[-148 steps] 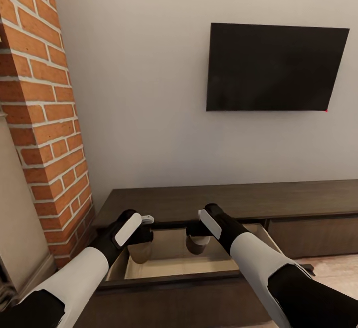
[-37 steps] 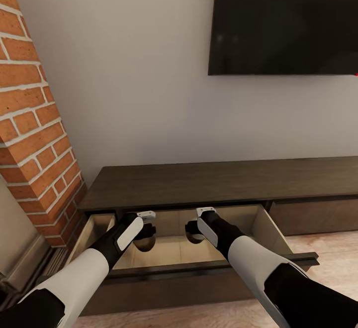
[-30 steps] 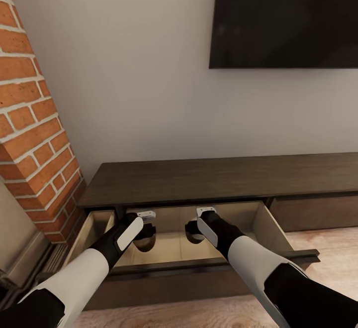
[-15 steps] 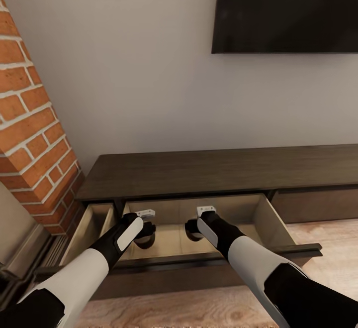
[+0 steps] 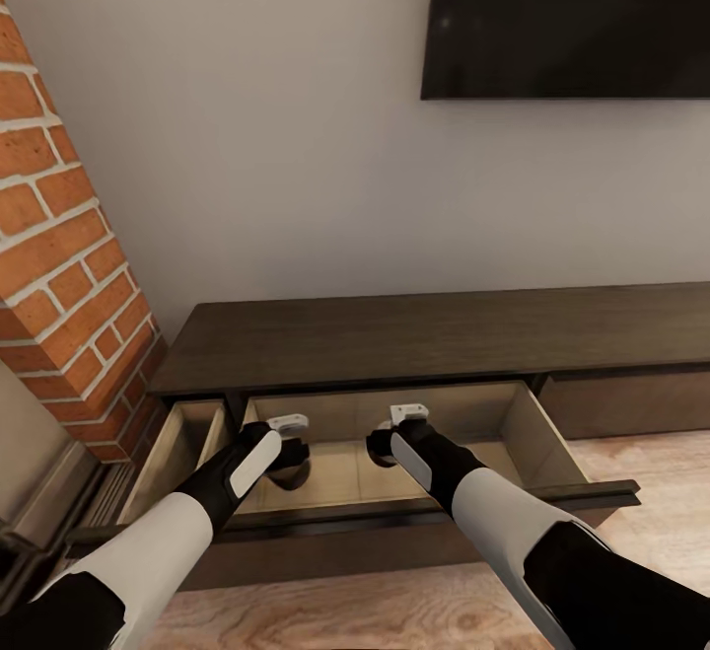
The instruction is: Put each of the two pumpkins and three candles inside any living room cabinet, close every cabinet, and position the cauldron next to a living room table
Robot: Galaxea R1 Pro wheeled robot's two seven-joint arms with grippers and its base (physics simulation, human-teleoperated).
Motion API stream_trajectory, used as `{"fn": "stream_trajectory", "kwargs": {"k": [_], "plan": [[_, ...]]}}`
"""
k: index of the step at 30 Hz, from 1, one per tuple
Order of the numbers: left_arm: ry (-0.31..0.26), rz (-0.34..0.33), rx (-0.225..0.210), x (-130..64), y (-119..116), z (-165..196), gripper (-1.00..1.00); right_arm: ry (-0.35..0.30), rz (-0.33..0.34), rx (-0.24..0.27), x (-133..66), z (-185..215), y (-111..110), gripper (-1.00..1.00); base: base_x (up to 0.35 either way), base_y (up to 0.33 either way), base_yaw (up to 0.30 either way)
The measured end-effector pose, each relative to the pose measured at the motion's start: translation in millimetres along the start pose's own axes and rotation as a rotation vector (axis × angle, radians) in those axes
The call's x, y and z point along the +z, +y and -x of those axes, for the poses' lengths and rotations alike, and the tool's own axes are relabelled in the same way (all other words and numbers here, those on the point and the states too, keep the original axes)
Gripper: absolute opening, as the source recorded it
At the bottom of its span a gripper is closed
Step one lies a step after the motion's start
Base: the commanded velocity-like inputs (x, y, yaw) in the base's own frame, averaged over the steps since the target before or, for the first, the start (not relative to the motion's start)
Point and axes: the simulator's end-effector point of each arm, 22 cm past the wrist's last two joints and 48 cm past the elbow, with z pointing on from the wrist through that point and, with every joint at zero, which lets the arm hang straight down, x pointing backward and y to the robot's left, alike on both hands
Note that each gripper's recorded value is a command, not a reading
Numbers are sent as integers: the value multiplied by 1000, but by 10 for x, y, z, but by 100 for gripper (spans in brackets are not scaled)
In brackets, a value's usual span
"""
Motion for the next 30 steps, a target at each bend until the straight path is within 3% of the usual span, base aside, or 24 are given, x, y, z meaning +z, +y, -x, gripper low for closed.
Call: {"fn": "stream_trajectory", "kwargs": {"k": [5, 18, 30], "plan": [[-17, -6, 30, 2, 16, 44, -100, 0, -1, -1, 0, -2, -2, -100, 170, 76, 0], [-21, -7, 35, 4, 8, 49, -100, 30, -1, -12, 1, -72, 0, -100, 16, 6, 0], [33, 0, 31, 250, 47, -169, -100, 84, 3, -8, 223, -320, -5, -100, 0, 0, 0]]}}
